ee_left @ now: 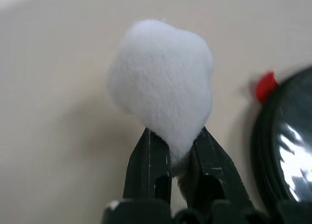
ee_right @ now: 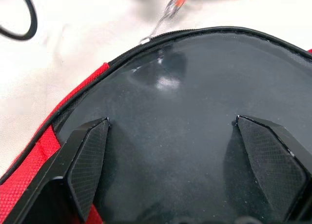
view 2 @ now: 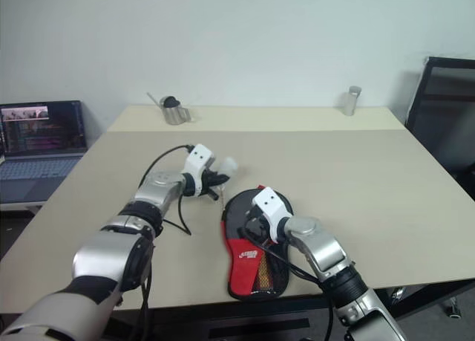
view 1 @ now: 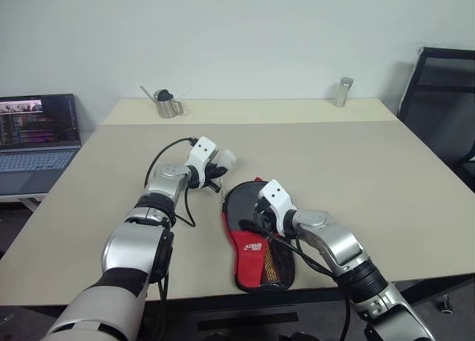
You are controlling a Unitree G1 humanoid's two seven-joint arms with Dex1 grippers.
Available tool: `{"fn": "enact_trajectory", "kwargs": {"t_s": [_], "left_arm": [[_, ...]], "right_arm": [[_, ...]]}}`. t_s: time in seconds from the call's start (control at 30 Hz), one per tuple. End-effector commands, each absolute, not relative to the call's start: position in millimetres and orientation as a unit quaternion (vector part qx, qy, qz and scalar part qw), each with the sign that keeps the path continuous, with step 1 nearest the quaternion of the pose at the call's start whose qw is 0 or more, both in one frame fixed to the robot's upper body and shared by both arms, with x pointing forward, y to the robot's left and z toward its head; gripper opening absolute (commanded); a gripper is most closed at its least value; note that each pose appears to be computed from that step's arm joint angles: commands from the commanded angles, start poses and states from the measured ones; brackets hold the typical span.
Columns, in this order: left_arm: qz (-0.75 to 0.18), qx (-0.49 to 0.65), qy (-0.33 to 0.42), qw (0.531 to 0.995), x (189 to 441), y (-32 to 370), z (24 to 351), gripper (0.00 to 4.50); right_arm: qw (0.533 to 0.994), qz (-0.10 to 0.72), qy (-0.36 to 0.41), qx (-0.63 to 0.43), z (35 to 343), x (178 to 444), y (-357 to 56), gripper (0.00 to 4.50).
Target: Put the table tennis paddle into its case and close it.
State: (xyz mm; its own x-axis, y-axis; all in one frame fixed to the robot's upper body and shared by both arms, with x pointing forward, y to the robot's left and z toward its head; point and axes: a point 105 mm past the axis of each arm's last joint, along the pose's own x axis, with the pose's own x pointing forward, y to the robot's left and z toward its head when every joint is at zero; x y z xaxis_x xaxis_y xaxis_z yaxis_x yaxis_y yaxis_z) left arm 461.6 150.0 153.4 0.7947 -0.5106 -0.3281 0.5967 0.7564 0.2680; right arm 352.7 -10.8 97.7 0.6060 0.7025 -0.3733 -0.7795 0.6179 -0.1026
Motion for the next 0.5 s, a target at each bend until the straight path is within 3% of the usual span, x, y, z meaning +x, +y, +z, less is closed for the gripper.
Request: {"fn": "enact_trajectory", "kwargs": {"t_s": [0.03,0.5], "left_arm": [[-0.277,0.238,0.072,0.928,471,138,179,0.08],[-0.278,0.356,0.037,0.892,473,85,168,0.08]], "right_arm": [[0.885,0.394,0.213,-0.127,67,349,-24,4.50],[0.886,0.382,0.232,-0.120,57,338,-25,4.50]]}}
